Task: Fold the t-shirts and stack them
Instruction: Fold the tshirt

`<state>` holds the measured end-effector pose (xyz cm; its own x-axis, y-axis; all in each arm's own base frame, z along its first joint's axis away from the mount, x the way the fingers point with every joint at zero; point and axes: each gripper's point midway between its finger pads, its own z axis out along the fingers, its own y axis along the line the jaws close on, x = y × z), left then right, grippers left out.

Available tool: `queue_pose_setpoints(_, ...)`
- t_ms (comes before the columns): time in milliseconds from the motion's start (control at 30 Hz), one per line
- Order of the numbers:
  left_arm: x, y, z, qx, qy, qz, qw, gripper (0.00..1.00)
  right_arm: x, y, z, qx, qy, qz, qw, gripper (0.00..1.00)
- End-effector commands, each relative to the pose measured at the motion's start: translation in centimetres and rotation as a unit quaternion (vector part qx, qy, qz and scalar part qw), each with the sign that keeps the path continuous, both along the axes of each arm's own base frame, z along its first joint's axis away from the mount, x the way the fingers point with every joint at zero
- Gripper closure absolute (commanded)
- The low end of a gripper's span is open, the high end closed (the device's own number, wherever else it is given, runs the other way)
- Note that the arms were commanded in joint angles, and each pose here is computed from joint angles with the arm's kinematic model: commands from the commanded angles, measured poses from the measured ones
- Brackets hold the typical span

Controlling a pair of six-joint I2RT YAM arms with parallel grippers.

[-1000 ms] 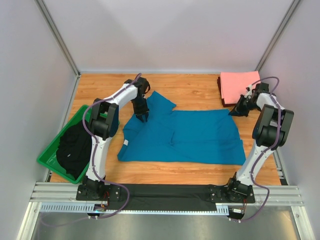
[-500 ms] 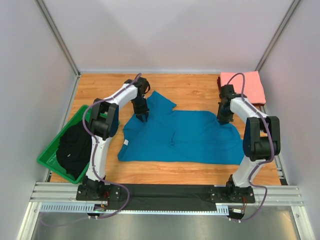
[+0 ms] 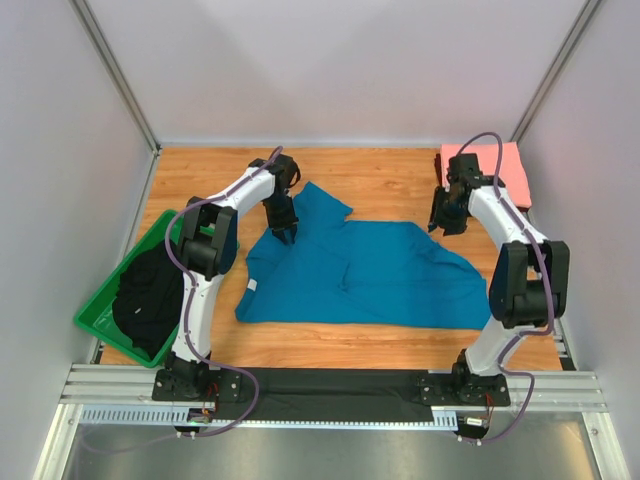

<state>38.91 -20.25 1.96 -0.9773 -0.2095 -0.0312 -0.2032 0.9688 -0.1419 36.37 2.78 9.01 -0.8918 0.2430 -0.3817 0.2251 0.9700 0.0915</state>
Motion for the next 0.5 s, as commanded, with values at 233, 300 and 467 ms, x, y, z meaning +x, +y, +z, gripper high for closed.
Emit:
queue_pose_setpoints(233,0.3,-0.4,1.8,-0.013,-0.02,0.014,1.0,0.67,2.2,0.2,-2.1,0.05,0.108,-0.038,0.992,0.62)
queue_pose_setpoints(300,0.3,-0.6,1.8,-0.017,-0.02,0.015,1.0,0.68,1.9,0.2,-1.9,0.05,0.128,-0.076,0.988,0.62)
queue_pose_setpoints(467,0.4,-0.6,1.9,-0.018,-0.02,0.013,1.0,0.67,1.0,-0.9,-1.4,0.025,0.139,-0.168,0.976,0.6)
